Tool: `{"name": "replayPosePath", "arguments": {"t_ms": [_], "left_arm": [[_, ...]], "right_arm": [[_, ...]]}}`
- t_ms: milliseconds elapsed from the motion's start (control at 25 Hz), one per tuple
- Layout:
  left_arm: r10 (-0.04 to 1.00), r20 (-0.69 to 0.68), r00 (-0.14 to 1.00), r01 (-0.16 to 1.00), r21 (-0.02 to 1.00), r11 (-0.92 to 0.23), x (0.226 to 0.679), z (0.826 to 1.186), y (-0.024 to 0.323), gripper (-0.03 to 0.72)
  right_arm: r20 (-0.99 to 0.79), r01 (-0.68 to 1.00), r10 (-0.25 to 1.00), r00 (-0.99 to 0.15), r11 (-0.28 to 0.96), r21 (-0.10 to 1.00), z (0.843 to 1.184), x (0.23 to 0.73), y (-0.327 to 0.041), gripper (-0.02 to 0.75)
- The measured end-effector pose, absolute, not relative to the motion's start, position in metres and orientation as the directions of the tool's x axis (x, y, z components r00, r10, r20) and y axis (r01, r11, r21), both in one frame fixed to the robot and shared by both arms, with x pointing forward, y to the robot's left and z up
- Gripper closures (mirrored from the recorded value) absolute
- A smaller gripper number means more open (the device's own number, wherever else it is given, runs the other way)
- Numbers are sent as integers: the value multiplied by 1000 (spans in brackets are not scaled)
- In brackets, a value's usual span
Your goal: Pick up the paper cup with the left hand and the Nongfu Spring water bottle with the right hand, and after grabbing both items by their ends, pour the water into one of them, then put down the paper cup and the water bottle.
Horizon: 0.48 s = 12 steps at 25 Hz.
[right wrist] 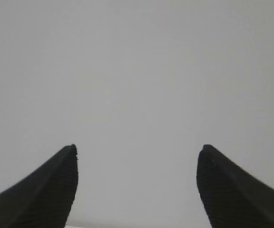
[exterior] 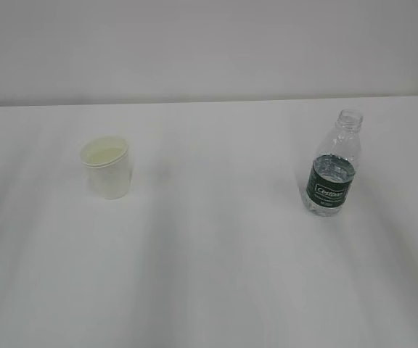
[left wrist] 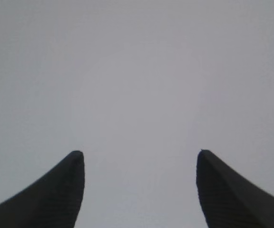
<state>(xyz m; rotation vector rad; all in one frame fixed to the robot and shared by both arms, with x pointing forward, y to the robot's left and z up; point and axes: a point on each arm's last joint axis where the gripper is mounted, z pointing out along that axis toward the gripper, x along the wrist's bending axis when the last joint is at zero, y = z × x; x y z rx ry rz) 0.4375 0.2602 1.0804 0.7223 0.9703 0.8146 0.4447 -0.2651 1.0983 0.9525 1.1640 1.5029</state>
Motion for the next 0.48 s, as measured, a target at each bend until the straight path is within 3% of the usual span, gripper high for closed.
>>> {"name": "replayPosePath", "arguments": {"t_ms": [480], "left_arm": [[864, -336, 375, -263, 855, 446, 416, 1104, 258, 165]], "right_arm": [[-1, -188, 984, -181, -33, 982, 1117, 402, -273, 146]]}}
